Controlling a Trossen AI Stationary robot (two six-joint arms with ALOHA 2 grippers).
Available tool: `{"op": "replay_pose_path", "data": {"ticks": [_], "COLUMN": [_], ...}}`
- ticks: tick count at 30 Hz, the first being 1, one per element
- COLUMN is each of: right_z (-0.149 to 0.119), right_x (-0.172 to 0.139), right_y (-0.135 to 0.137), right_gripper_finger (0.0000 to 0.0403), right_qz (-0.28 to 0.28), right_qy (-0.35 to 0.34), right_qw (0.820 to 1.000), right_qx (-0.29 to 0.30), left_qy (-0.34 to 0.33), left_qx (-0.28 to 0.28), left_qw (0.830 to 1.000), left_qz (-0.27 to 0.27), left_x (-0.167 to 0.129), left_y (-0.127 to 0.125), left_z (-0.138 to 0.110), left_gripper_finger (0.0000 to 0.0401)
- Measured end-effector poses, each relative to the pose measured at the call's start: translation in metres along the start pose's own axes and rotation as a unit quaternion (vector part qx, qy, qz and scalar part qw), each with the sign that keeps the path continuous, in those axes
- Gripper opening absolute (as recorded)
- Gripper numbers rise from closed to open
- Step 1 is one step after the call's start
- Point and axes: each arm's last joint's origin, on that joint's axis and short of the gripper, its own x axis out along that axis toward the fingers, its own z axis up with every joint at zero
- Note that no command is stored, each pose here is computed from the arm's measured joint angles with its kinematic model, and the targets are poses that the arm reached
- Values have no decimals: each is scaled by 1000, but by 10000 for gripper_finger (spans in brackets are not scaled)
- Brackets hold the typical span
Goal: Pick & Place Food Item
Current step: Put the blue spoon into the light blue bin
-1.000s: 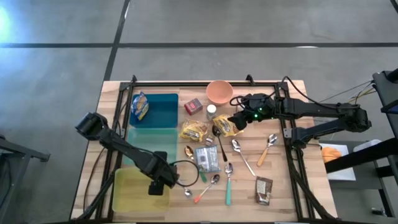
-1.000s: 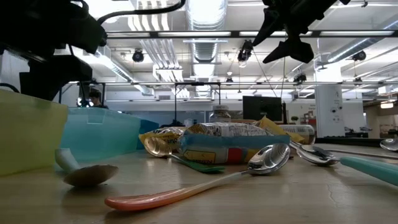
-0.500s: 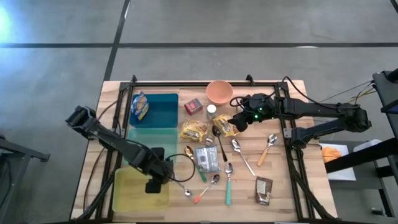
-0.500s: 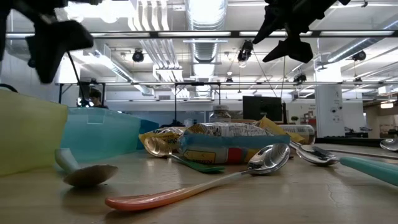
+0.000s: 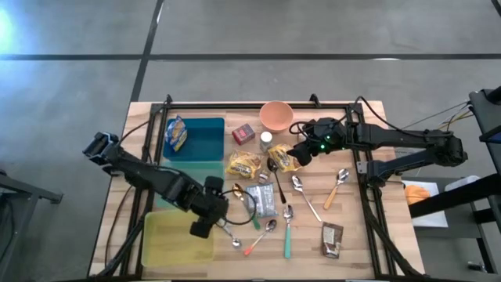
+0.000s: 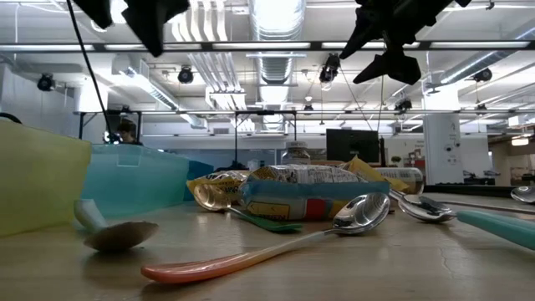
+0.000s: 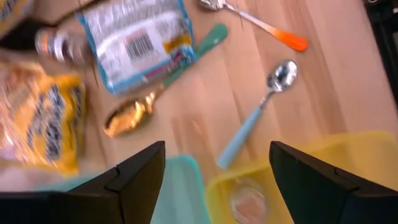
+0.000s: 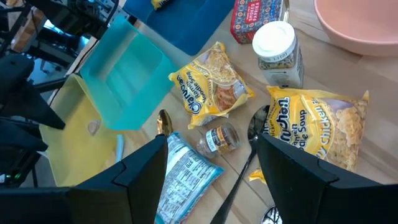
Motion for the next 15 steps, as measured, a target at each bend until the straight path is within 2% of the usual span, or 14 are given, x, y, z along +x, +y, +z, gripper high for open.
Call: {"op": "replay_pose_path", "data": {"ticks": [6, 9, 15], "right_z": [0, 0, 0], "right_x": [0, 0, 0], "right_y": [0, 0, 0], "right_gripper_finger": [241, 241, 241], "right_qz": [0, 0, 0], "right_qy": [0, 0, 0], "right_qw": [1000, 1000, 1000], "right_qx": [-3, -7, -28], "left_qy": [-22, -29, -6], "left_qx": [36, 65, 87], "left_qw": [998, 997, 995], "left_qz": [-37, -40, -49], "left_x": [20, 29, 54], "left_y": [3, 1, -3], "left_z": [13, 16, 22], "left_gripper_finger": [296, 296, 296]}}
